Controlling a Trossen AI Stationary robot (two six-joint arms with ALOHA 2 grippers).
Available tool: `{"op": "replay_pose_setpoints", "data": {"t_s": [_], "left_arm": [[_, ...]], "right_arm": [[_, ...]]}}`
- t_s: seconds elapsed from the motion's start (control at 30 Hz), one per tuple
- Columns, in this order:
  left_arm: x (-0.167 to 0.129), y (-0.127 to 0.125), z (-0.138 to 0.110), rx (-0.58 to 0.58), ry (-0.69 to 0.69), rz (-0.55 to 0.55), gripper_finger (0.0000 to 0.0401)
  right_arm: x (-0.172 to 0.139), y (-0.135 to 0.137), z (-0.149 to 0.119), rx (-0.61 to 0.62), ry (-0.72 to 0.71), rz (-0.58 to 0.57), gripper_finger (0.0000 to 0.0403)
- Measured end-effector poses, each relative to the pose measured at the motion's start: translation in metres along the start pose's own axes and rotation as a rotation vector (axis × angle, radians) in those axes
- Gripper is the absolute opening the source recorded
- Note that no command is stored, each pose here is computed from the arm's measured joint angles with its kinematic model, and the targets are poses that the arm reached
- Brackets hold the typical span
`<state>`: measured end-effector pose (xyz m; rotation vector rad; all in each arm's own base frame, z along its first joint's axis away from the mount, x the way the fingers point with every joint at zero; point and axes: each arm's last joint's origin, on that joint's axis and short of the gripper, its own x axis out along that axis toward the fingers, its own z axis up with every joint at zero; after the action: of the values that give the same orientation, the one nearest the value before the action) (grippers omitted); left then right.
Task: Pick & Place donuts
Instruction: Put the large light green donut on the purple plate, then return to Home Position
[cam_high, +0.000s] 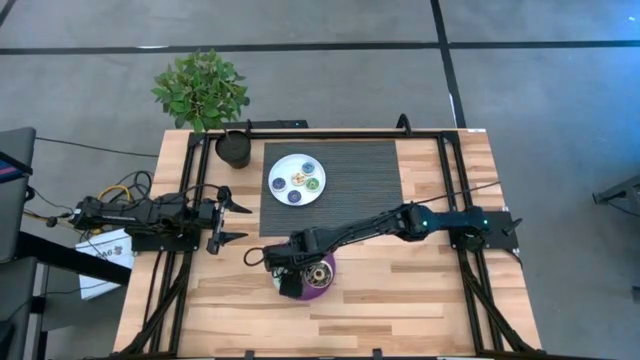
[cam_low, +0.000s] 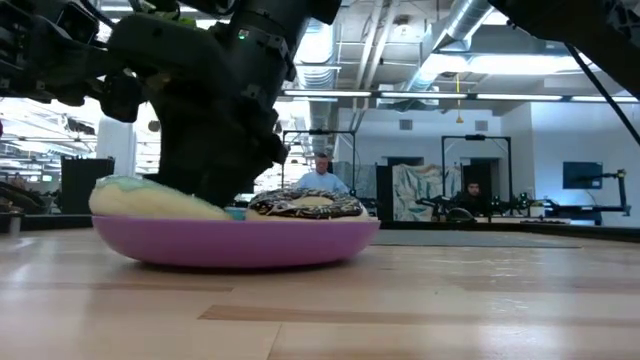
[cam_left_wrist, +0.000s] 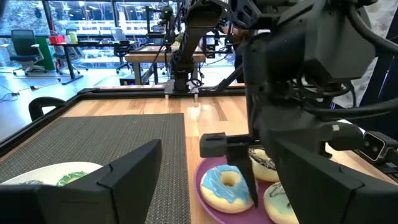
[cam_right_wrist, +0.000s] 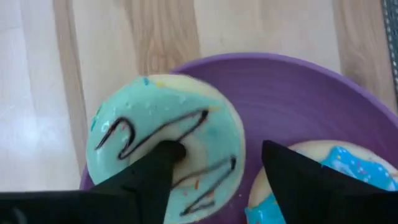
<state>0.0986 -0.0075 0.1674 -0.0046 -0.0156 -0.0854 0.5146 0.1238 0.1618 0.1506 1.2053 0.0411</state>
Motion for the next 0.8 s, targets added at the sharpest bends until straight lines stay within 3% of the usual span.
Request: {"op": "replay_pose_setpoints", "data": {"t_s": [0.17, 0.8], "left_arm": [[0.0, 0.0, 0.0, 0.0, 0.0, 0.0, 0.03], [0.0, 0.0, 0.0, 0.0, 0.0, 0.001, 0.03]], "right_arm": [[-0.004, -0.006, 0.001, 0.015, 0.038, 0.023, 0.0258], [-0.063, -0.024, 0.005, 0.107, 0.055, 0.037, 0.026]]}}
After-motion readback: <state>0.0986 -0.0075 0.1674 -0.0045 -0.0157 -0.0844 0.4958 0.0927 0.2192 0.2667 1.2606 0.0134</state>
